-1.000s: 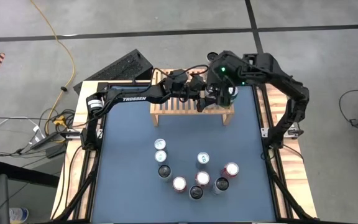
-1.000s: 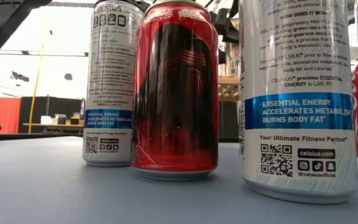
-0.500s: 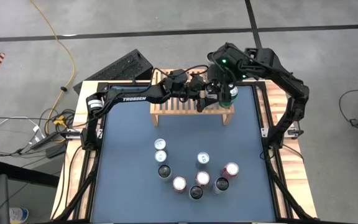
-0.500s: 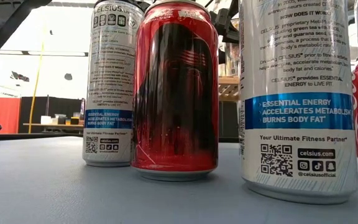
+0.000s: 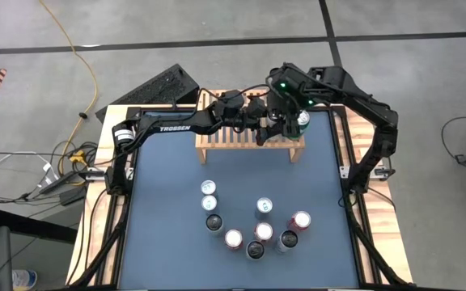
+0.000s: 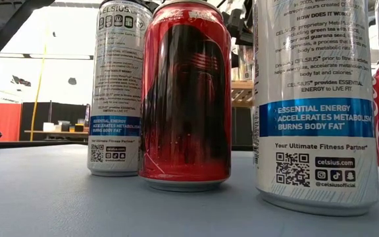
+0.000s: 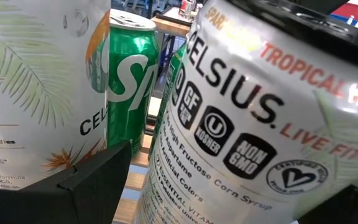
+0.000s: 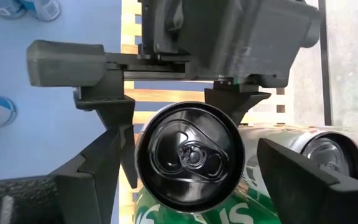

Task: Place canned beverage on shelf
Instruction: Put the white-yellow soda can on the shelf aligned with the other white-yellow soda can

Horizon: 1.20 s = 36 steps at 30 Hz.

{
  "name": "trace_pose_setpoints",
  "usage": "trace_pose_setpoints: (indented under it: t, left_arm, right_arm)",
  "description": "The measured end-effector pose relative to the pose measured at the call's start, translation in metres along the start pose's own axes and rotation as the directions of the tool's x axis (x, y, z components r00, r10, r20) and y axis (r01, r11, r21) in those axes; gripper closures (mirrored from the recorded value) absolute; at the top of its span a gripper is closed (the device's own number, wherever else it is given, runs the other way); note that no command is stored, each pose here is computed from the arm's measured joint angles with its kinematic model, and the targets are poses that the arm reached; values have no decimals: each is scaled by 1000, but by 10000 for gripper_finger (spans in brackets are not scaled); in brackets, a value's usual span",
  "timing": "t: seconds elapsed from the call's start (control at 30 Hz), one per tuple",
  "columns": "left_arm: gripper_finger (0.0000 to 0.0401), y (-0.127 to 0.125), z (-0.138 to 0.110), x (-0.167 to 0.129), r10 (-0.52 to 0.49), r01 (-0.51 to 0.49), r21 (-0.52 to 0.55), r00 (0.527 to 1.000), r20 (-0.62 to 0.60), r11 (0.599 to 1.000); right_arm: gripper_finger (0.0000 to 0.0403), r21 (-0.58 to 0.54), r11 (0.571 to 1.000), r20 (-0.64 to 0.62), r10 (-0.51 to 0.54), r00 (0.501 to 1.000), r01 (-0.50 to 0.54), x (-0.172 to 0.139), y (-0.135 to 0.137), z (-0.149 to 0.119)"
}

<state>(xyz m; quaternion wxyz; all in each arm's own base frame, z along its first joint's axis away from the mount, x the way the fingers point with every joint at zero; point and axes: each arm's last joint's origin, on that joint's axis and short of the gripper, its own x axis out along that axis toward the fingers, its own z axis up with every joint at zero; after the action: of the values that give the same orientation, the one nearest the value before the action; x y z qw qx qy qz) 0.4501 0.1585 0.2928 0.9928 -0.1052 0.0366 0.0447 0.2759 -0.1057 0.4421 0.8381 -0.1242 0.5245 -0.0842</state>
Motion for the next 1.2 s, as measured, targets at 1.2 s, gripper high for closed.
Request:
trace_pose_setpoints:
  t: [1.2]
  left_arm:
    - [40, -1, 0, 0, -20, 20, -12, 1000, -5, 1000]
  right_arm:
    - [247, 29, 999, -93, -12, 996, 15, -2, -6, -13]
